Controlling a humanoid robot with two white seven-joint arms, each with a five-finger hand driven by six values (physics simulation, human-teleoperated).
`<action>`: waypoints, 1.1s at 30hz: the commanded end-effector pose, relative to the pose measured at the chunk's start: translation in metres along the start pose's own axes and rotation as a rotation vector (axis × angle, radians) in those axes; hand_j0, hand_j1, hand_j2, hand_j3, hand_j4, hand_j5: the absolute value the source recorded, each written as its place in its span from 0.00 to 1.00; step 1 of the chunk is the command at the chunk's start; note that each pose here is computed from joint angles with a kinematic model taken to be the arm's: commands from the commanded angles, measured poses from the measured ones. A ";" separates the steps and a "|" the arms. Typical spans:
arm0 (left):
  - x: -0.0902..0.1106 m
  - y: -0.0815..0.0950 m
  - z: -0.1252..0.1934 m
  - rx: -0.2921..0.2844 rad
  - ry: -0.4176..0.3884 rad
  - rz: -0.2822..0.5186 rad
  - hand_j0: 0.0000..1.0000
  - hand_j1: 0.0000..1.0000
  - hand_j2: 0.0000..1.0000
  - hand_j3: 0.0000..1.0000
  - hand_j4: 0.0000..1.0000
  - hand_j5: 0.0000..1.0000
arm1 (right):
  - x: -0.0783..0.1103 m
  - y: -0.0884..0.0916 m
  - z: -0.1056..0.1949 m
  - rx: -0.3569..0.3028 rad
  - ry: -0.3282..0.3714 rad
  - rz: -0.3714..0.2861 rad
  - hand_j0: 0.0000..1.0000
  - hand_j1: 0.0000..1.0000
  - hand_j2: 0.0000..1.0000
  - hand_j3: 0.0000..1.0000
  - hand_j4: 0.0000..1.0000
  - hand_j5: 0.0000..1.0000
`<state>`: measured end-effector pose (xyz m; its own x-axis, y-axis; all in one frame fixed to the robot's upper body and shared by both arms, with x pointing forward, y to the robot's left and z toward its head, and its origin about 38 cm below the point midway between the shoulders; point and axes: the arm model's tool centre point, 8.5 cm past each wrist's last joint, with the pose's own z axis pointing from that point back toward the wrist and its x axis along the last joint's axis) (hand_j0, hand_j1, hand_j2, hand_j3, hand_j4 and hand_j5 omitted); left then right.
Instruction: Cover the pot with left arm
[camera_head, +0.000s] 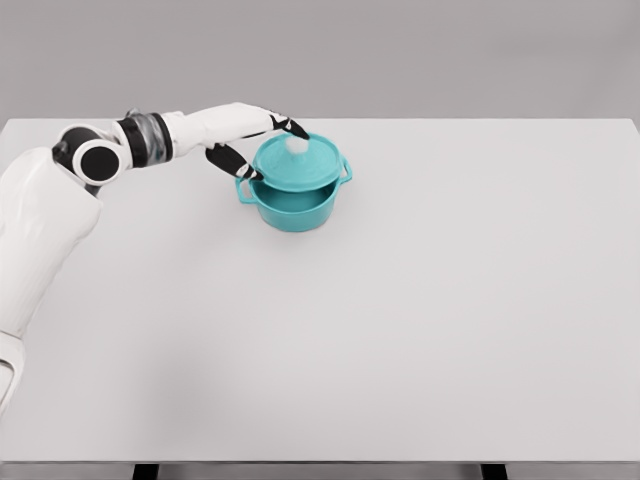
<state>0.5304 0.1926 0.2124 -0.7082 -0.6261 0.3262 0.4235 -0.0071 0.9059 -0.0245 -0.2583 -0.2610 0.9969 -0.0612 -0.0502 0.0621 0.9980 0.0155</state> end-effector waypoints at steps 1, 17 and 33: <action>0.000 0.003 0.003 0.008 0.000 0.000 0.85 0.85 0.85 0.85 0.85 0.85 | 0.000 0.000 0.000 0.000 0.000 0.000 1.00 1.00 1.00 1.00 1.00 1.00; -0.009 0.022 0.121 0.075 -0.028 -0.055 1.00 1.00 1.00 1.00 1.00 1.00 | 0.001 0.000 0.000 0.000 -0.002 0.000 1.00 1.00 1.00 1.00 1.00 1.00; -0.053 -0.016 0.199 0.220 0.103 0.086 1.00 1.00 1.00 1.00 1.00 1.00 | 0.001 0.000 0.000 0.001 0.000 0.000 1.00 1.00 1.00 1.00 1.00 1.00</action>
<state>0.4481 0.3785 0.2318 -0.6123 -0.6924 0.3817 0.3448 0.2006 0.9170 -0.0245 -0.2583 -0.2610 0.9969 -0.0612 -0.0504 0.0621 0.9980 0.0156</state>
